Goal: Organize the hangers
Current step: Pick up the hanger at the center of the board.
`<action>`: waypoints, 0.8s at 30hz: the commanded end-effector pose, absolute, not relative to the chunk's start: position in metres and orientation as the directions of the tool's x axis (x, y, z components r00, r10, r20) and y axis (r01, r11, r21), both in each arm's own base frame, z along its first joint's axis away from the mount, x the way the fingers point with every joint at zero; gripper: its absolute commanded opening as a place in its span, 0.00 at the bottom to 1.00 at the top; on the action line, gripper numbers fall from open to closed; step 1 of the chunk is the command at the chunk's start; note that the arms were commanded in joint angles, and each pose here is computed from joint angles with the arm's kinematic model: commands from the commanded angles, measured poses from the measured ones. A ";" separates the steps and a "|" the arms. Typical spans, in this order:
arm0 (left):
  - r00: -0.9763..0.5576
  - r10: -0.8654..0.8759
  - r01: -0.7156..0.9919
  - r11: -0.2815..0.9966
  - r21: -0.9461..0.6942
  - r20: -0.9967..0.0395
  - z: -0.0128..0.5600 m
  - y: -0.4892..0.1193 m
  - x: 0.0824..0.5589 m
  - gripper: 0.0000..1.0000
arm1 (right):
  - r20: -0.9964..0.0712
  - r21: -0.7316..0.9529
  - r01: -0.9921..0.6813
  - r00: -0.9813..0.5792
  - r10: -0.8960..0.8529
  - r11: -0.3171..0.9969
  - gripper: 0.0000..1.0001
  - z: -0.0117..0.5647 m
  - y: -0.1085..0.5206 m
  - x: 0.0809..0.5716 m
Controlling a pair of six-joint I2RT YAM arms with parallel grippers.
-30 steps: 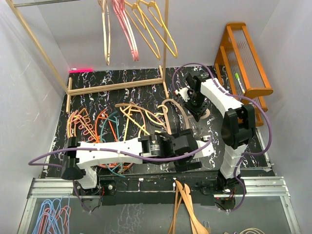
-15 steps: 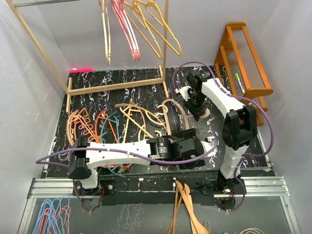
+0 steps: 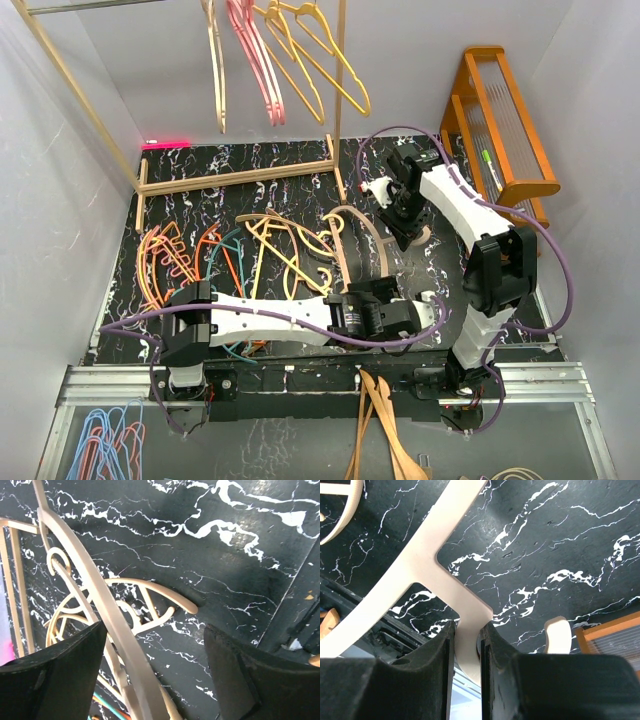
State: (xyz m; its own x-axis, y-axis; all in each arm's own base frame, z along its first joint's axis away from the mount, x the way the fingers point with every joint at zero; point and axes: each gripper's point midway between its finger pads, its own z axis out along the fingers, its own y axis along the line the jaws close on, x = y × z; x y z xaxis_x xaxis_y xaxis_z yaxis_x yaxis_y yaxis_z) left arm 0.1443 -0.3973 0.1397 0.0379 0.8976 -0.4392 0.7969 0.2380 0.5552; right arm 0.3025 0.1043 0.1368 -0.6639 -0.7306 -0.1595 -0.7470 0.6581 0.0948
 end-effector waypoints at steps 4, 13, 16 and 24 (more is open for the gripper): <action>0.032 0.882 0.709 0.311 0.633 -0.470 0.168 -0.384 0.159 0.65 | -0.239 0.108 -0.772 -0.632 -0.737 0.627 0.08 0.155 0.112 0.291; 0.019 0.886 0.678 0.330 0.657 -0.464 0.176 -0.370 0.164 0.40 | -0.254 0.118 -0.776 -0.626 -0.737 0.619 0.08 0.158 0.114 0.284; 0.014 0.883 0.656 0.345 0.671 -0.469 0.180 -0.367 0.167 0.00 | -0.256 0.119 -0.777 -0.626 -0.737 0.619 0.08 0.159 0.114 0.283; -0.017 0.863 0.611 0.409 0.678 -0.506 0.198 -0.346 0.170 0.00 | -0.296 0.127 -0.782 -0.618 -0.729 0.611 0.08 0.168 0.120 0.284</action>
State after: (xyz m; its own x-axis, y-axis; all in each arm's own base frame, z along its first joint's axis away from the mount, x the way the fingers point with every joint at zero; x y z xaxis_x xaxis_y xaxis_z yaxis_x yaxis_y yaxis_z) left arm 0.1664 -0.3687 0.1755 0.0155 0.8877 -0.4601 0.6442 0.3431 0.6836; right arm 0.2900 0.1076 0.1407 -0.6528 -0.7296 -0.2036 -0.7559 0.6448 0.1133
